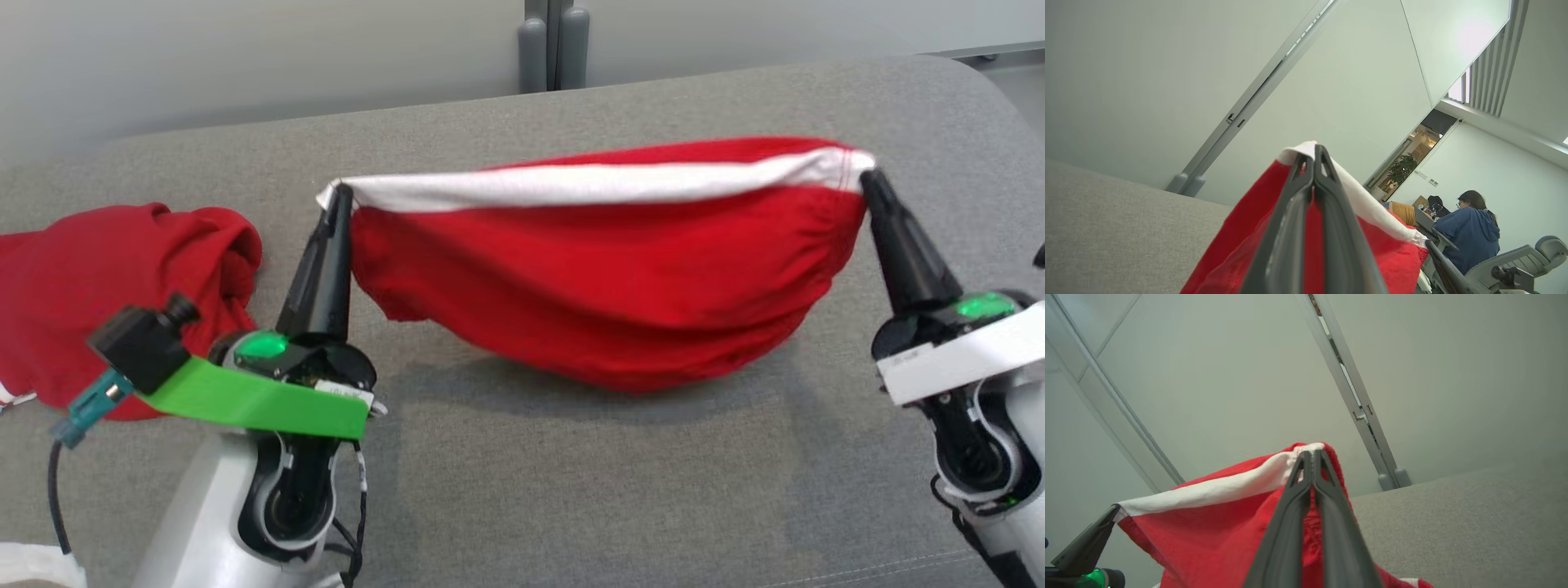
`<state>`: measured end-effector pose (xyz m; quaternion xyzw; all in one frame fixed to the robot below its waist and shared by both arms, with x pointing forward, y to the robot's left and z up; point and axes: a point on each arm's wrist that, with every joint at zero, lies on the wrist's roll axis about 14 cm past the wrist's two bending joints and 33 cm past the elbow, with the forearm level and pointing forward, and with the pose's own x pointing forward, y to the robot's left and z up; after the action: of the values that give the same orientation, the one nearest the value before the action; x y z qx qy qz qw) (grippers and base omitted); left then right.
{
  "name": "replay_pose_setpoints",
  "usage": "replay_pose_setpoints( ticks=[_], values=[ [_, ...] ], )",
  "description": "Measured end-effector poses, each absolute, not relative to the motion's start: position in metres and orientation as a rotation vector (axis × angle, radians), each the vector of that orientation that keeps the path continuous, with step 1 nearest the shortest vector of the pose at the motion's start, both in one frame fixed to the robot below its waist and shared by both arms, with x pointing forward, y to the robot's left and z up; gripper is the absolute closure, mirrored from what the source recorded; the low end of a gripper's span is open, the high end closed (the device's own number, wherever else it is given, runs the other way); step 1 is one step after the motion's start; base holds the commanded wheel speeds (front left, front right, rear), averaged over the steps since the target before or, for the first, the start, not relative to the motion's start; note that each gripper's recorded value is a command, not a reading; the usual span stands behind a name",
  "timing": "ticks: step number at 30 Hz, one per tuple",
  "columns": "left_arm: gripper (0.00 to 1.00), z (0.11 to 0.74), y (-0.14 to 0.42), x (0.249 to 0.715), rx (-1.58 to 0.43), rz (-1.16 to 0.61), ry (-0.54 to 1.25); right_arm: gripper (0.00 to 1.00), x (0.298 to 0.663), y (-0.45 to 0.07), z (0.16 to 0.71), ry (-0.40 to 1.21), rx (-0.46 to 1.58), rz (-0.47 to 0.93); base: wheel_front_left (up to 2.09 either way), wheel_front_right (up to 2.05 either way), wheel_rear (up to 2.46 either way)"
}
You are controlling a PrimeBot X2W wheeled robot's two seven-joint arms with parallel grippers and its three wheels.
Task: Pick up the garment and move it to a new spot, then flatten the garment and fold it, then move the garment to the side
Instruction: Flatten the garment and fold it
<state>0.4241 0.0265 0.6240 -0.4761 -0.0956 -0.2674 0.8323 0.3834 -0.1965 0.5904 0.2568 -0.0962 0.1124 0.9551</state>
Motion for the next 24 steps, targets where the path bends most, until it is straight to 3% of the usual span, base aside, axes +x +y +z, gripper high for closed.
replay_pose_setpoints(
  ticks=[11, 22, 23, 24],
  values=[
    [1.0, 0.537, 0.026, 0.403, -0.996, -0.454, 0.058, 1.0, 0.352, -0.15, 0.45, 0.308, 0.545, 0.239, 0.0, 0.0, 0.0],
    [1.0, 0.515, 0.037, 0.39, -0.982, -0.4, 0.109, 1.0, 0.331, -0.122, 0.402, 0.515, 0.522, 0.297, 0.0, 0.0, 0.0],
    [1.0, 0.514, 0.037, 0.389, -0.982, -0.398, 0.113, 0.96, 0.331, -0.12, 0.402, 0.52, 0.517, 0.305, 0.0, 0.0, 0.0],
    [1.0, 0.513, 0.037, 0.388, -0.982, -0.398, 0.114, 0.77, 0.331, -0.119, 0.4, 0.528, 0.514, 0.309, 0.0, 0.0, 0.0]
  ],
)
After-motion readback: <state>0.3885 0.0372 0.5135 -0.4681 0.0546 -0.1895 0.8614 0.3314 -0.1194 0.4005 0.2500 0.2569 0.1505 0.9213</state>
